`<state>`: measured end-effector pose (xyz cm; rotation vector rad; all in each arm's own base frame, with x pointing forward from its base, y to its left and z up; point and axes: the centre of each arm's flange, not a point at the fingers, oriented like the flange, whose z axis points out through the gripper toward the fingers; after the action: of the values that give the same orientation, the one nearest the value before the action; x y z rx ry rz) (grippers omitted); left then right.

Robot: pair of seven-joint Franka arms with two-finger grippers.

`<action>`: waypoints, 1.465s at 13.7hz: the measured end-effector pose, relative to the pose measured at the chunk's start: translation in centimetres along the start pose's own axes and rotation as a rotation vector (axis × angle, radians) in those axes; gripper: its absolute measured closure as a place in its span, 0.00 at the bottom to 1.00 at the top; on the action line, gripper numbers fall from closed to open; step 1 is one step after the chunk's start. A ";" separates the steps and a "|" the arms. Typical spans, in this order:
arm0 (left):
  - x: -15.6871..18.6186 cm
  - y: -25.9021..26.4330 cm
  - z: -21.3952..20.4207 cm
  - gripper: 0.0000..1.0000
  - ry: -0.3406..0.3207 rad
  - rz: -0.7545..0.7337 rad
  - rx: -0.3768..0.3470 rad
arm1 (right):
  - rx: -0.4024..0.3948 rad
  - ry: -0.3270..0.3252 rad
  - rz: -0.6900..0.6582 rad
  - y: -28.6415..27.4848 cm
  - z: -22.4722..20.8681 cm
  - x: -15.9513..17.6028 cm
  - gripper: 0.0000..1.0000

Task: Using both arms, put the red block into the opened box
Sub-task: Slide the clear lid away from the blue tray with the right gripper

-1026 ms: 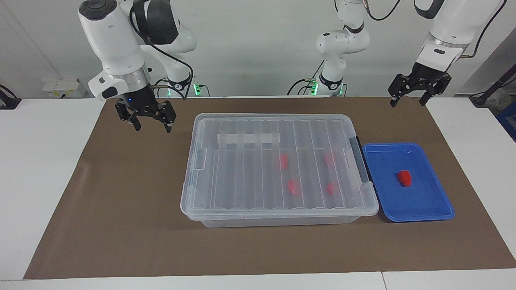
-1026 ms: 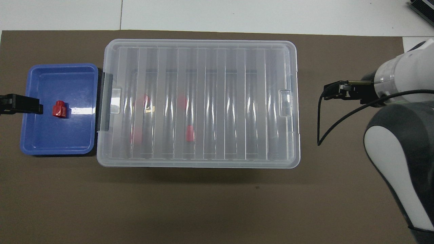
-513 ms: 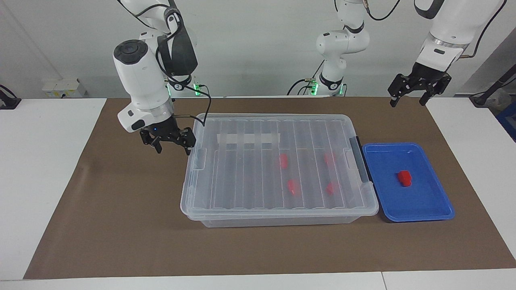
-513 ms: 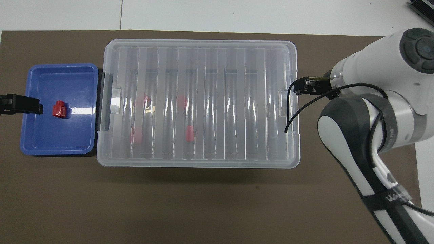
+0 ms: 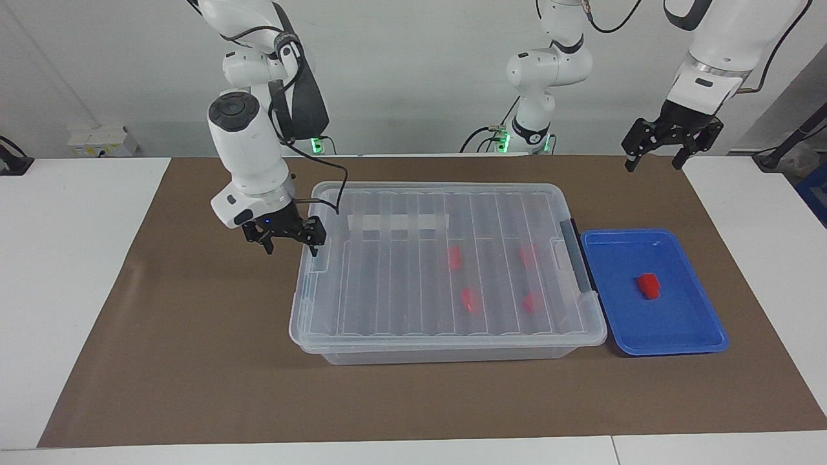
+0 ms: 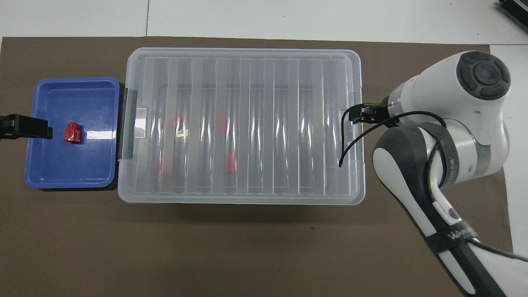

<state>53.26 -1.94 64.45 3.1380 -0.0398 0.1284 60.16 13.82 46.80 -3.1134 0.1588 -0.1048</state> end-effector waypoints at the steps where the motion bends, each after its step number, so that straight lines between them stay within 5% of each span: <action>1: 0.0 0.0 0.0 0.00 0.000 0.000 0.000 | 0.002 0.004 -0.006 -0.3 -0.1 -0.1 0.00; 14: 0.0 0.0 0.0 0.00 0.000 0.000 0.000 | -0.127 -0.017 -0.062 2.2 0.6 -0.4 0.00; 20: -0.1 0.0 0.1 0.00 -0.006 0.000 0.000 | -0.161 -0.047 -0.226 7.4 0.8 0.7 0.00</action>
<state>53.20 -1.94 64.39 3.1385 -0.0397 0.1195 60.13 6.40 45.81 -3.2787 -0.1964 -0.0233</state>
